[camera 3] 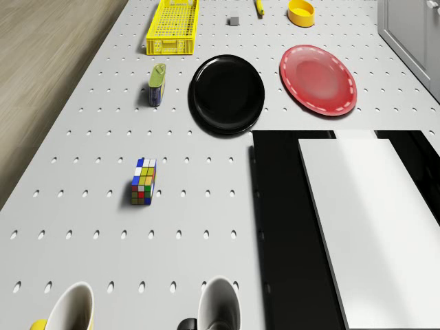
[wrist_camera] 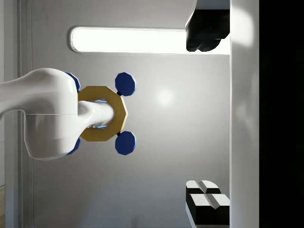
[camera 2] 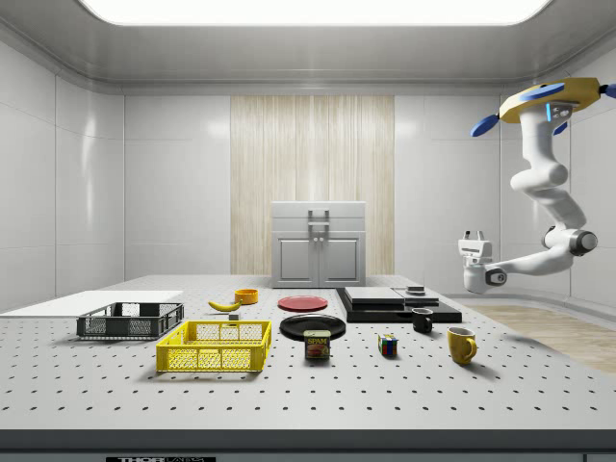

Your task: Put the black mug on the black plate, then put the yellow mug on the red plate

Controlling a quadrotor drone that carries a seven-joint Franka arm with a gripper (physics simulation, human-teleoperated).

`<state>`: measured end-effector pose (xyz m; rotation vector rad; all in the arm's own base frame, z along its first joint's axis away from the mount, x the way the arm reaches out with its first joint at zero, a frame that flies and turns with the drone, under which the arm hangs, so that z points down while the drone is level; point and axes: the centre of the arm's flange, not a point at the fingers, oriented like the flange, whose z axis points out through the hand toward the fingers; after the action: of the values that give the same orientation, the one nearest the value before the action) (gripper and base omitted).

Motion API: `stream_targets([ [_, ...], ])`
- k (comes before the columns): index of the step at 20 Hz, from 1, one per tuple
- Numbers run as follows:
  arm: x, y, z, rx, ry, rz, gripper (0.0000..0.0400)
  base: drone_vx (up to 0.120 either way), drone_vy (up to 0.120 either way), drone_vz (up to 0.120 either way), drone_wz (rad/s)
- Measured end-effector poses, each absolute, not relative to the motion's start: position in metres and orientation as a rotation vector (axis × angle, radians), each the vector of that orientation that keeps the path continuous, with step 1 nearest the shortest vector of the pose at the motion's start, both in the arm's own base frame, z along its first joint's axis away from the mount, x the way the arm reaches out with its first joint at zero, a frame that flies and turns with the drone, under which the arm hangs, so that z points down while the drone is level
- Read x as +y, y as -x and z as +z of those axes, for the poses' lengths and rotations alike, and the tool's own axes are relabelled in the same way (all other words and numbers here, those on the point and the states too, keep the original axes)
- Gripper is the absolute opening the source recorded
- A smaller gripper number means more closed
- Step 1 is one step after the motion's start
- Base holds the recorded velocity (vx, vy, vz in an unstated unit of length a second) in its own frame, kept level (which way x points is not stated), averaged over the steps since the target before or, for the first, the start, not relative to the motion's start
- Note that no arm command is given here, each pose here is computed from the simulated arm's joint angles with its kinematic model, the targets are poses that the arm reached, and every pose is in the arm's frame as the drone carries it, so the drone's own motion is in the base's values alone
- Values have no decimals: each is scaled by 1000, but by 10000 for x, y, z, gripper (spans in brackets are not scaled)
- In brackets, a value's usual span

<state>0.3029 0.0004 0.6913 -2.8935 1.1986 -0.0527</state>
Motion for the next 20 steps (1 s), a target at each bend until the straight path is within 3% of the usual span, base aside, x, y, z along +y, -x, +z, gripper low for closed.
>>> stream_targets([
  [20,129,-3014,6904,1241,2992,-155,400,120,0,0,0],
])
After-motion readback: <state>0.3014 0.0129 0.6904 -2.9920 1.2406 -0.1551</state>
